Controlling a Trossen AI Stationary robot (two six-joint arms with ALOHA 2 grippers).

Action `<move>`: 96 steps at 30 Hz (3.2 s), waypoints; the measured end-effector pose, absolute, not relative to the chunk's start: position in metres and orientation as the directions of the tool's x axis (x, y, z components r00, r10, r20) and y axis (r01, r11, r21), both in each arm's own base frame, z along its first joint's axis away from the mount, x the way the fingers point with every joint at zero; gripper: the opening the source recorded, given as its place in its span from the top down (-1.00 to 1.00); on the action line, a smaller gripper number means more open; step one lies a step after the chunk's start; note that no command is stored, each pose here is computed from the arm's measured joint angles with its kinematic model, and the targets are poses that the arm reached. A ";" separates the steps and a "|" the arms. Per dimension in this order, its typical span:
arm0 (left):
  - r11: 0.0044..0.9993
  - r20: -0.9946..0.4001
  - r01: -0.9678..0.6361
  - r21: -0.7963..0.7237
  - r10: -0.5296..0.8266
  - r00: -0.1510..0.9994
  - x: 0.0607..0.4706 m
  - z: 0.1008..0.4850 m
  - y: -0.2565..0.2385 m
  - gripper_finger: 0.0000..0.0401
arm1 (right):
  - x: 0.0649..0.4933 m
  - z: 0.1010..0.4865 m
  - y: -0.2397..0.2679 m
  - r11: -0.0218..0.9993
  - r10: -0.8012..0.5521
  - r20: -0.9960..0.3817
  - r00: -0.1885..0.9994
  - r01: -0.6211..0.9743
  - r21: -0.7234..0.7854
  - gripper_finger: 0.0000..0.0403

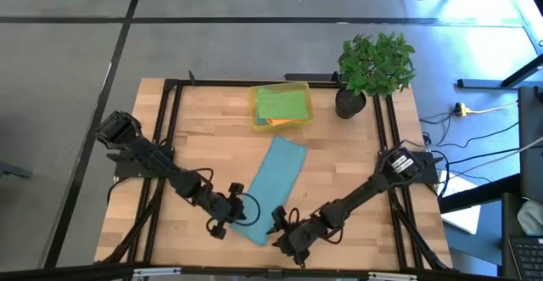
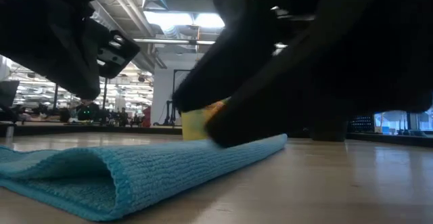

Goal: Fold microfiber towels
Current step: Fold the blue microfiber towel

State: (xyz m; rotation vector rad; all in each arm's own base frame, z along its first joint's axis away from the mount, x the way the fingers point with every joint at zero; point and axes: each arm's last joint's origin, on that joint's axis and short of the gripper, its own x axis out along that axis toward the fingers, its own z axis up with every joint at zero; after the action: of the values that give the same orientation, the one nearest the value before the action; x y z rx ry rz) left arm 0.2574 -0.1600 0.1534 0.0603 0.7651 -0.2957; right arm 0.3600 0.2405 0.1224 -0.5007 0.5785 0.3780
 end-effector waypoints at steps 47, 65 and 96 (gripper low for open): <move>0.935 -0.671 0.354 0.010 -0.256 0.696 0.256 0.155 -0.166 0.57 | 0.363 0.136 0.219 0.908 0.158 -0.578 0.801 -0.348 -0.233 0.99; 0.948 -0.625 0.274 0.160 -0.118 0.772 0.254 0.148 -0.177 0.06 | 0.328 0.138 0.173 0.989 0.054 -0.397 0.916 -0.103 -0.105 1.00; 0.988 -0.651 0.106 0.116 -0.005 0.759 0.247 0.116 -0.192 0.05 | 0.331 0.138 0.167 0.996 0.030 -0.400 0.916 -0.062 -0.069 1.00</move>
State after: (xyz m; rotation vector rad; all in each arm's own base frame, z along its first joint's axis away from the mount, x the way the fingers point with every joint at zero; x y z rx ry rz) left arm 0.2466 -0.1921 0.1164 0.1490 0.7068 -0.0607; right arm 0.3313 0.1670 0.1381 -0.0807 0.4101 0.0473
